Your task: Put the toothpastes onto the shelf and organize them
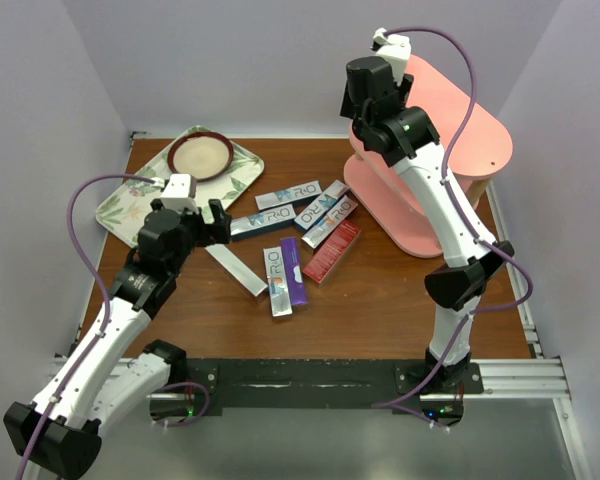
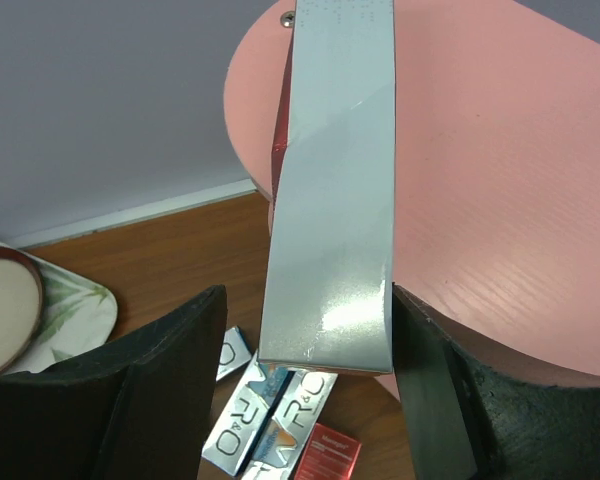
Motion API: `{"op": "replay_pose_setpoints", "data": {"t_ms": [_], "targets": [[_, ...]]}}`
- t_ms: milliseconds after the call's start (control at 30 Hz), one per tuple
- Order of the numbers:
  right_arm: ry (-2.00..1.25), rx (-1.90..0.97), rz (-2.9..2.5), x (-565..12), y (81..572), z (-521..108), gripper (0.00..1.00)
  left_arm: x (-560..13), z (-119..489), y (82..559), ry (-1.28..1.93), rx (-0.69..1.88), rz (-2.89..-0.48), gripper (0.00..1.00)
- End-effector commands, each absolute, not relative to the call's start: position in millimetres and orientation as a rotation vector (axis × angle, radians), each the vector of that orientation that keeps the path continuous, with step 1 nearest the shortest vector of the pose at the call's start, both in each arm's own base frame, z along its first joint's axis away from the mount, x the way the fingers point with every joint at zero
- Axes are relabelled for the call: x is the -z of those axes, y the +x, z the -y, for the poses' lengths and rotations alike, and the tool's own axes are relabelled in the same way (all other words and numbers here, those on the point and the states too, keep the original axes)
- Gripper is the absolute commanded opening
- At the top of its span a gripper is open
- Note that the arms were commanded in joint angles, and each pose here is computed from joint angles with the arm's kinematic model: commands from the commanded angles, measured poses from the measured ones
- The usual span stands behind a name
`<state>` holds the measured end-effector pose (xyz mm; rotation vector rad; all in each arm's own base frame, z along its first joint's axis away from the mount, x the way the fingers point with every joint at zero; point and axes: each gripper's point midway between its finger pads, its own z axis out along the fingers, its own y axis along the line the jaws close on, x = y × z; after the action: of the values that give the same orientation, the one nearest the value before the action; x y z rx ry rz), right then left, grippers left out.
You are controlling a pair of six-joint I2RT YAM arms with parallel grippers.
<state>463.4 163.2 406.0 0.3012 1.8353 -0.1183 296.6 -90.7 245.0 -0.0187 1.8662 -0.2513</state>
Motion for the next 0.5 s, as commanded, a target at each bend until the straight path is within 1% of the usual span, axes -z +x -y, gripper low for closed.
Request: {"op": "replay_pose_setpoints", "data": {"t_ms": [0, 467], "targets": [[0.331, -0.019, -1.757, -444, 452, -164, 0.68, -246, 90, 299, -0.017, 0.257, -1.855, 0.98], [0.255, -0.156, -1.767, -444, 458, -192, 0.68, -246, 89, 299, -0.021, 0.256, -1.853, 0.98]]}}
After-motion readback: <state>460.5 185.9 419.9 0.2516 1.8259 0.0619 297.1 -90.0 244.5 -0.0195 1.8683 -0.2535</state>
